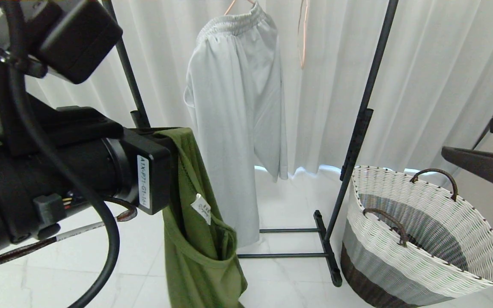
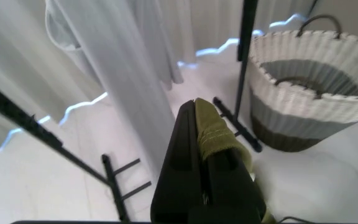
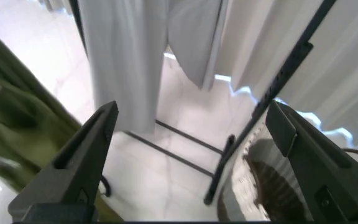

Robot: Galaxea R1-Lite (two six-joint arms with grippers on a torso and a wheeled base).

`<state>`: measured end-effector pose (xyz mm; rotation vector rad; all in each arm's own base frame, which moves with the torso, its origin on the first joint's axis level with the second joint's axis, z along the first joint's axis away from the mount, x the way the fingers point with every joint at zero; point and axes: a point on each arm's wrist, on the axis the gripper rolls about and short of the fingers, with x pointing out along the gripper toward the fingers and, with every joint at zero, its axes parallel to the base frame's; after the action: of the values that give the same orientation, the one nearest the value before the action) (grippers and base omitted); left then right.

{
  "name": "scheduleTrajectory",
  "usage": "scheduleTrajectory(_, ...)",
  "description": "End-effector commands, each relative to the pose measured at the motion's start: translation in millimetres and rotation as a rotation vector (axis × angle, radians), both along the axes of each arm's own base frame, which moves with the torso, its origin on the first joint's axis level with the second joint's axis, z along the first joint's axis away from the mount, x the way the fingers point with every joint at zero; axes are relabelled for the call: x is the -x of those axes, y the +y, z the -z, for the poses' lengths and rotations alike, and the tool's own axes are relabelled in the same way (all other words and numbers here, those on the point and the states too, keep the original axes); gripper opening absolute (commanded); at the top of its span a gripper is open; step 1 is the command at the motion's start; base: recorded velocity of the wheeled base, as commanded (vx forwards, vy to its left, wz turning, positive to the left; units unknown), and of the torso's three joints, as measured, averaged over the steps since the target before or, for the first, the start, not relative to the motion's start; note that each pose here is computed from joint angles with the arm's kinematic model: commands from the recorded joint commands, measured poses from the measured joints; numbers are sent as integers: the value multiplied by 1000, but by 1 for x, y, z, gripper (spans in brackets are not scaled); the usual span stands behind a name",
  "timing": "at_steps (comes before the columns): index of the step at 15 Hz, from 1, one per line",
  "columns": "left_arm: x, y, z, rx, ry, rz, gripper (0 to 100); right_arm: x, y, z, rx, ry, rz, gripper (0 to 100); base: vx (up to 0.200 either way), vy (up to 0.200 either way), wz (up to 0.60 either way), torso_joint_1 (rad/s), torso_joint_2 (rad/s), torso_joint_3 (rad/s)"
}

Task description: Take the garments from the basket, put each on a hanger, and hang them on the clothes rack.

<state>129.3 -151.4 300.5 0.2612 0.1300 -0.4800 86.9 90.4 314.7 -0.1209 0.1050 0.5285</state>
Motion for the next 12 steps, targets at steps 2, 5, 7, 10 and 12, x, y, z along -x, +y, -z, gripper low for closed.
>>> scheduleTrajectory(2,1,3,3,-26,-8,-1,0,-11,-21,17,175,78,178,100,0,0,0,0,0,0)
scheduleTrajectory(5,3,12,7,-82,-30,-7,0,-15,-47,28,346,143,348,100,0,0,0,0,0,0)
scheduleTrajectory(7,3,12,7,-85,-30,-10,0,-18,-51,34,365,157,391,100,0,0,0,0,0,0)
scheduleTrajectory(10,2,12,8,-87,-28,-10,0,-21,-55,40,373,179,426,100,0,200,0,5,2,6)
scheduleTrajectory(12,2,11,8,-87,-28,-10,0,-21,-56,42,376,186,438,100,0,200,0,5,0,2)
